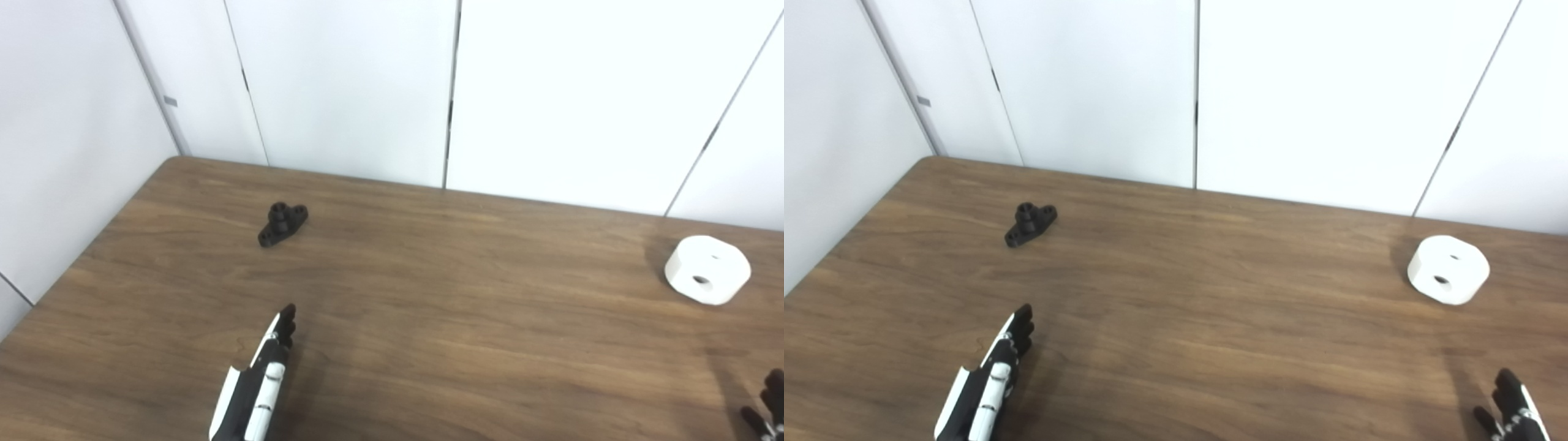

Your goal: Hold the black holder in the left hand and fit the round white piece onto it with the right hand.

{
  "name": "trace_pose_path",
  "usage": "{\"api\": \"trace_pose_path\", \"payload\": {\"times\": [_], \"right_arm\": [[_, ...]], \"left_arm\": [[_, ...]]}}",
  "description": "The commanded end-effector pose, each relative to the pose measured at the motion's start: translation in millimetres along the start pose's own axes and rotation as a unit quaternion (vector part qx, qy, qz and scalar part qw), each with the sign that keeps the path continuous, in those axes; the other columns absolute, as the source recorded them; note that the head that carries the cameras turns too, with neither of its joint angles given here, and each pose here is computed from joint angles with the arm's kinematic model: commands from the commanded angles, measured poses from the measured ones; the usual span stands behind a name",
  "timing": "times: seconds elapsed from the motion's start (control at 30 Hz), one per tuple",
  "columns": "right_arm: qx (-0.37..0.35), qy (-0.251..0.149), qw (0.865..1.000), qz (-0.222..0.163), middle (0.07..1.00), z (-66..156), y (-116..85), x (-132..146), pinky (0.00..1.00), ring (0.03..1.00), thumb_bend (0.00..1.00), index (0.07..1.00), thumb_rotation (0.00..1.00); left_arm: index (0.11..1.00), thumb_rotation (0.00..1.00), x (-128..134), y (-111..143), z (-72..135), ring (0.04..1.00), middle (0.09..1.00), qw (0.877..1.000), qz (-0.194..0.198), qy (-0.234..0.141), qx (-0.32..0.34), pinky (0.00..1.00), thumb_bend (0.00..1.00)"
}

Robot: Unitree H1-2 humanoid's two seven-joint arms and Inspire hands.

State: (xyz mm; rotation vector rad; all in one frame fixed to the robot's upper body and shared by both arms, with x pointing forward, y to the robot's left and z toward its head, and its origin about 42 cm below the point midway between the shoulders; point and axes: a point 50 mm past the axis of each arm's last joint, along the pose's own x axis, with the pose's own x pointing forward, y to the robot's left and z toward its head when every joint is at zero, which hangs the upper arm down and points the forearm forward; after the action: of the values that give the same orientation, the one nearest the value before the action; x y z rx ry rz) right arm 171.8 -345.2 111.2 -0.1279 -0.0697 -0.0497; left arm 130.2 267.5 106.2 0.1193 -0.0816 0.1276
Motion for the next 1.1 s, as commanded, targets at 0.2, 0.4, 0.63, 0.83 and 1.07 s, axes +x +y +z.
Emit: {"api": "trace_pose_path", "payload": {"times": [0.2, 0.4, 0.63, 0.83, 1.07], "right_arm": [[-0.011, 0.039, 0.999, -0.013, 1.000, -13.2, -8.1, -15.2, 1.00, 1.000, 0.68, 0.959, 1.00], [-0.007, 0.041, 0.999, -0.016, 1.000, -15.0, -8.7, -19.0, 1.00, 1.000, 0.66, 0.972, 1.00], [-0.011, 0.044, 0.999, -0.017, 0.979, -15.0, -6.1, -20.3, 1.00, 1.000, 0.67, 0.949, 1.00], [-0.011, 0.043, 0.999, -0.016, 0.951, -15.0, -3.3, -21.1, 1.00, 0.995, 0.66, 0.915, 1.00], [-0.011, 0.042, 0.999, -0.014, 0.949, -15.3, -1.3, -22.7, 1.00, 0.987, 0.68, 0.905, 1.00]], "left_arm": [[0.964, 0.86, -13.9, -14.4, -3.8, 1.000, 0.995, 1.000, 0.010, 0.012, 0.005, 1.00, 0.45], [0.917, 0.53, -12.6, -11.3, 11.7, 0.948, 0.953, 0.995, 0.035, -0.007, 0.094, 0.91, 0.42], [0.881, 0.16, 15.5, 3.7, 42.3, 0.940, 0.925, 0.976, 0.100, -0.040, 0.187, 0.95, 0.57], [0.870, 0.22, 46.5, 25.1, 65.3, 0.938, 0.913, 0.950, 0.157, -0.055, 0.266, 0.96, 0.67], [0.854, 0.30, 89.1, 54.3, 80.6, 0.959, 0.912, 0.923, 0.203, -0.059, 0.321, 0.97, 0.73]]}}
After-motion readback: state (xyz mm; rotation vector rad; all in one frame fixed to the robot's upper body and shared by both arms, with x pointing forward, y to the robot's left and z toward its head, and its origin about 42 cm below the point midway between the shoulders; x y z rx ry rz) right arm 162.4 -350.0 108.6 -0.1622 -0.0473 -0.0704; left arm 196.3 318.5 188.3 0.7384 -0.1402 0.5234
